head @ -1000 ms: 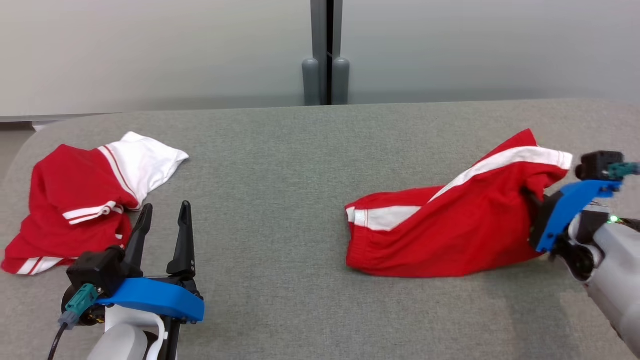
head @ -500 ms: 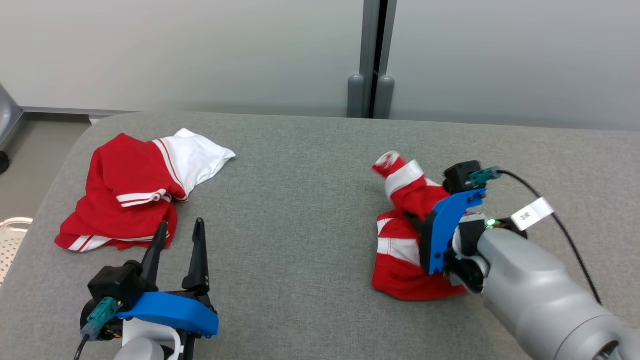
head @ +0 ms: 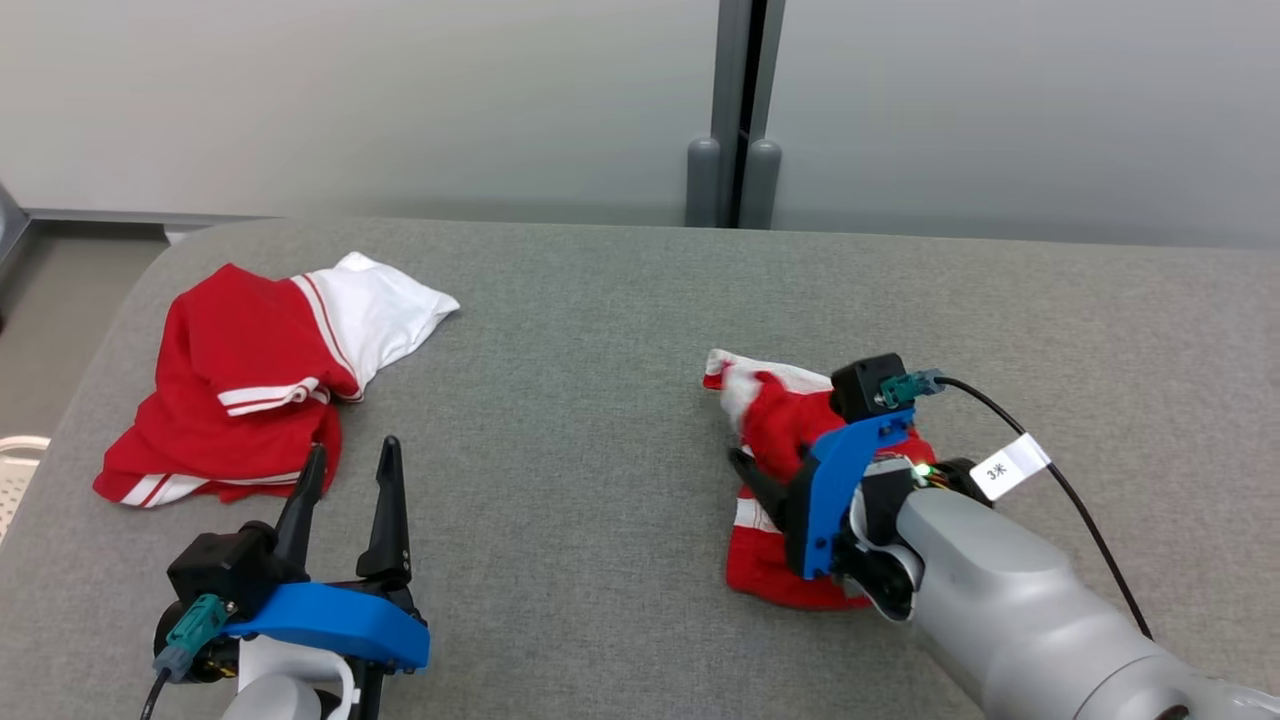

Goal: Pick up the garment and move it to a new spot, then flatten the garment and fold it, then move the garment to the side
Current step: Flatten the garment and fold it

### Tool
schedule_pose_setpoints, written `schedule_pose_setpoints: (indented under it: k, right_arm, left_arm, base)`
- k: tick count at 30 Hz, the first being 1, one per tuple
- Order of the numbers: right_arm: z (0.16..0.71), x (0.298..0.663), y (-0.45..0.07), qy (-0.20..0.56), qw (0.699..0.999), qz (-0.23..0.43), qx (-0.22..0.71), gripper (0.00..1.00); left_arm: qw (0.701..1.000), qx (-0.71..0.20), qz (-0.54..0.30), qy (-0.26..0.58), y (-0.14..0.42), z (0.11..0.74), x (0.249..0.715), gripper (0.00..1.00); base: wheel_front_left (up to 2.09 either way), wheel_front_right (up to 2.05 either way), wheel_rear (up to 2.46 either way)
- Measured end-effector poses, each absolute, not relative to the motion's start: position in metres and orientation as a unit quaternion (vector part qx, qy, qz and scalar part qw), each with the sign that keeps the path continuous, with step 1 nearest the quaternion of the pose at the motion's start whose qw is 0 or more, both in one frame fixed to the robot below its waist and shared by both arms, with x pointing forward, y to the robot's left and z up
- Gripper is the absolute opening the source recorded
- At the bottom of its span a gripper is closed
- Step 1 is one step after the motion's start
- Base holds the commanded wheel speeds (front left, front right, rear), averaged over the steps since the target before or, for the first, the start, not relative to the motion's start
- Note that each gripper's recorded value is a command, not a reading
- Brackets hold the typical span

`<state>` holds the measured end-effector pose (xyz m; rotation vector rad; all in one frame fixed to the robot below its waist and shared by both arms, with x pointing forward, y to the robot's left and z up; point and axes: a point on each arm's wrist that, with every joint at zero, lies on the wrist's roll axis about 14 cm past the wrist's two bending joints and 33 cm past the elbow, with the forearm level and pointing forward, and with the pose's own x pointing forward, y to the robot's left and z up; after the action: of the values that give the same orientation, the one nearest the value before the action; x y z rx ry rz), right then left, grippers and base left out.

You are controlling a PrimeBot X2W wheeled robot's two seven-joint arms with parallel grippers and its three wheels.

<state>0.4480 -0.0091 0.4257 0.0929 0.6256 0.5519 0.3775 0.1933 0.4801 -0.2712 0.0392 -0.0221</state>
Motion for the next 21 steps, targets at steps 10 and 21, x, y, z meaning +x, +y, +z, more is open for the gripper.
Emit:
schedule_pose_setpoints:
  k: [10,21]
  right_arm:
    - [0.519,0.474,-0.069,0.102,0.958,0.238,0.124,1.0]
    - [0.584,0.459,-0.221,-0.055,0.986,0.09,0.126,1.0]
  left_arm:
    - [0.99,-0.136,-0.025,0.008,0.185,0.488,0.379,1.0]
    - [0.992,-0.122,-0.034,-0.019,0.184,0.504,0.379,1.0]
  base:
    - [0.0,0.0,0.0]
    - [0.0,0.0,0.0]
